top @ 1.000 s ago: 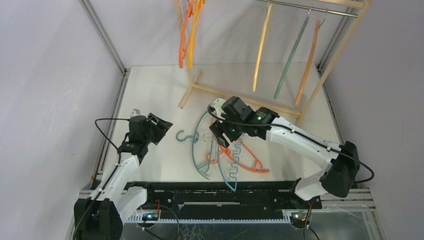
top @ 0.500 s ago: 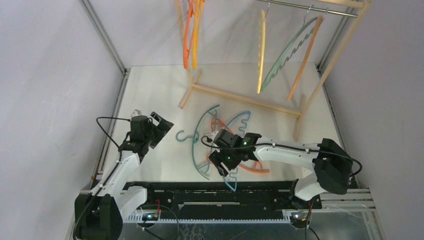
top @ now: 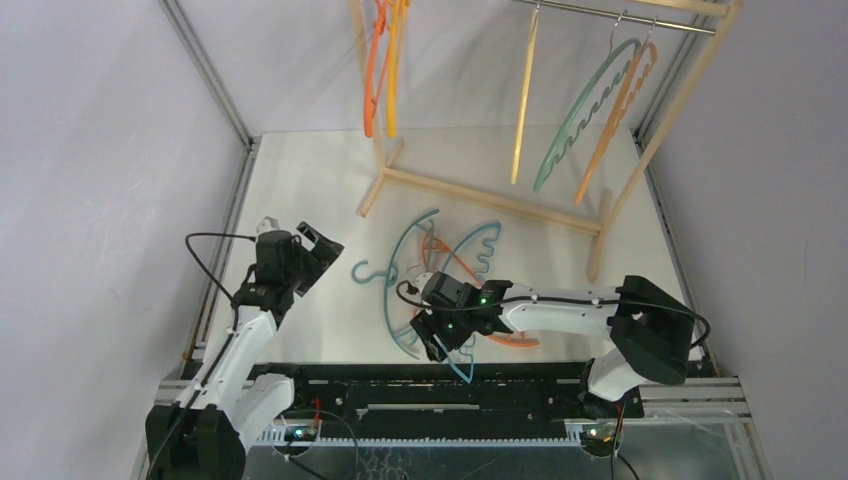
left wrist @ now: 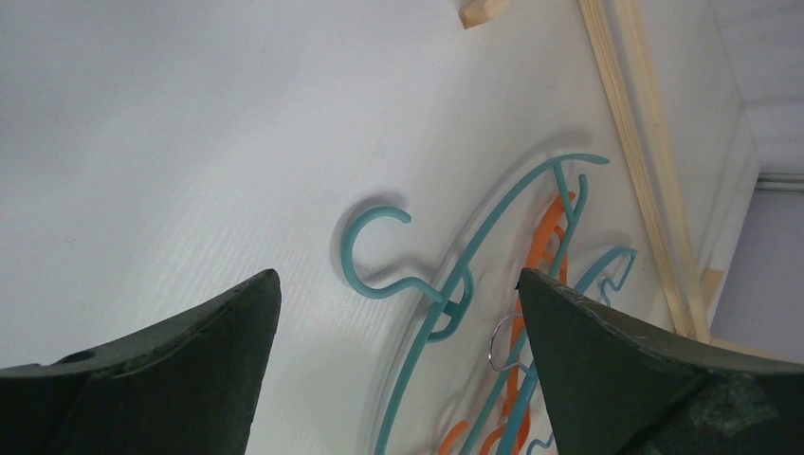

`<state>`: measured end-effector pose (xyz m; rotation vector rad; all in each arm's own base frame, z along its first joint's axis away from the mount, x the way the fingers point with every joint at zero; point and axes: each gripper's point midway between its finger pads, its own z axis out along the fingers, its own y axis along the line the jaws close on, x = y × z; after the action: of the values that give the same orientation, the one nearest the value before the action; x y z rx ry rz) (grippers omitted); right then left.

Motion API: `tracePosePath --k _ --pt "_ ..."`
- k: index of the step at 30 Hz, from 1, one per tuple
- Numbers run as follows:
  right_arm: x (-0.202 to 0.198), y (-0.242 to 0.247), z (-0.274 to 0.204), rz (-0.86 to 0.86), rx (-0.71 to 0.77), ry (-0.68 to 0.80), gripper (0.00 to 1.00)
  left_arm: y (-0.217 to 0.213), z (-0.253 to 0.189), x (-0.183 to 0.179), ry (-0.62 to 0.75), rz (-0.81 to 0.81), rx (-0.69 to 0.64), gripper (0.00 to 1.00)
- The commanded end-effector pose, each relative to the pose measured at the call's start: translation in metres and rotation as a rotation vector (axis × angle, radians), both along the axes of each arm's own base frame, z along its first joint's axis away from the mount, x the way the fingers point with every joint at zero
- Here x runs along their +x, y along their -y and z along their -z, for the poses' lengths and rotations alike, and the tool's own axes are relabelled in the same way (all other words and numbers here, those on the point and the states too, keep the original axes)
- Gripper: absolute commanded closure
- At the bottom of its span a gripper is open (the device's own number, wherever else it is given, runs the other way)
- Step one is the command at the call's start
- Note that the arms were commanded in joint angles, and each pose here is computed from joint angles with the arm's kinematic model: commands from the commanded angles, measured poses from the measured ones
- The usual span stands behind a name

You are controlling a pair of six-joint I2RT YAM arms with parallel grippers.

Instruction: Organize the hangers

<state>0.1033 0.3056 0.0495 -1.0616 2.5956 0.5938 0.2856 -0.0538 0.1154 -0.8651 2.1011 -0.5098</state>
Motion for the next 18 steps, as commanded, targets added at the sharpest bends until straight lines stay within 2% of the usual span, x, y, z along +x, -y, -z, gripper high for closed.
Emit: tracePosePath --k 1,3,6,8,11,18 --pt "0.006 -0.019 0.009 0.016 0.03 0.011 0.3 -0.005 -0.017 0.002 0.054 -0.005 0.022 0.0" --pt "0.01 -0.017 0.017 0.034 0.004 0.022 0.35 -0.006 -0.016 -0.001 0.052 -0.008 0.023 0.0" --pt "0.015 -0.013 0.024 0.049 -0.03 0.052 0.48 -0.007 -0.015 -0.005 0.049 -0.009 0.029 0.0" --pt "0.016 -0.012 0.022 0.049 -0.03 0.062 0.63 -0.008 -0.016 -0.007 0.049 -0.011 0.033 0.0" --pt "0.016 -0.011 0.005 0.047 -0.011 0.077 0.99 -0.008 -0.019 -0.008 0.055 -0.013 0.031 0.0" --pt "0.026 -0.008 -0.093 0.059 0.131 0.161 1.0 -0.007 -0.025 -0.008 0.071 -0.014 0.025 0.0"
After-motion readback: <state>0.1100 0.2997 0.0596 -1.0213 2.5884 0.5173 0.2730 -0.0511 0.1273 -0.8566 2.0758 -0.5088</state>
